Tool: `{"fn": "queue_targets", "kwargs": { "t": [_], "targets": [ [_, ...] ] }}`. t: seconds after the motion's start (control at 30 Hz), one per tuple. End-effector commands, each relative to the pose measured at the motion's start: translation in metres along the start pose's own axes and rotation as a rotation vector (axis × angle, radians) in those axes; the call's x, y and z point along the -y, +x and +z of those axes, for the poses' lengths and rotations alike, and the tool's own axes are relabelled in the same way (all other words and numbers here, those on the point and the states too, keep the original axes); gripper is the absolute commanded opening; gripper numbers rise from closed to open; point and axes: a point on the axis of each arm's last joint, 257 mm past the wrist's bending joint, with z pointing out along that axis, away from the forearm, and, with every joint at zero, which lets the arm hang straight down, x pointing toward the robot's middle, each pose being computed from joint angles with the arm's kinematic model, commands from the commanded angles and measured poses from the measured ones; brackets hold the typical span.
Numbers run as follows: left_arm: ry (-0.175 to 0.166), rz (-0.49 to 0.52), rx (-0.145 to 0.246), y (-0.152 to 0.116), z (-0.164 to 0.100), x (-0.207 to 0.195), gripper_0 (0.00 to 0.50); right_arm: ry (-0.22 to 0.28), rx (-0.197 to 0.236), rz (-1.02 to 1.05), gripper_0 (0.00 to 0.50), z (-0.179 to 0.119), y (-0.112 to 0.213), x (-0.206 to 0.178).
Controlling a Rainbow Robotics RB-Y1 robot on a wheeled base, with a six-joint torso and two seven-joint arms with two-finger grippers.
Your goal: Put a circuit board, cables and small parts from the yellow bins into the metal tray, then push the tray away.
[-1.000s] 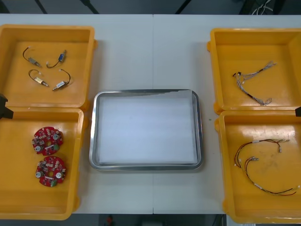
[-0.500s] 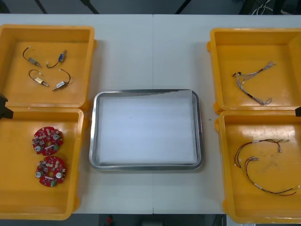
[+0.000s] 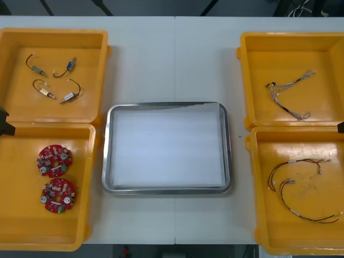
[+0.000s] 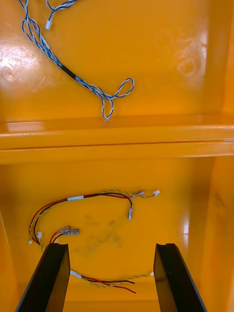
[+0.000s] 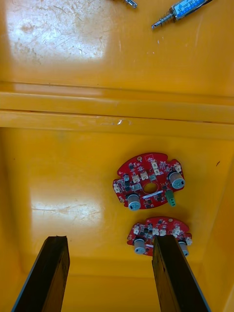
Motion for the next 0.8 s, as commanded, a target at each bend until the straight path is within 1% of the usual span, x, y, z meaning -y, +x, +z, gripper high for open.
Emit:
{"fn": "queue_targets", "kwargs": {
  "t": [0.03, 0.8],
  "targets": [
    [-0.047, 0.095, 0.018, -0.0074, -0.0163, -0.0112, 0.500, 0.054, 0.032, -0.051, 0.500, -0.0161, -0.0069, 0.0171],
    [-0.047, 0.095, 0.018, -0.0074, -0.0163, -0.0112, 0.500, 0.054, 0.032, -0.051, 0.500, -0.0161, -0.0069, 0.0171]
  ]
}}
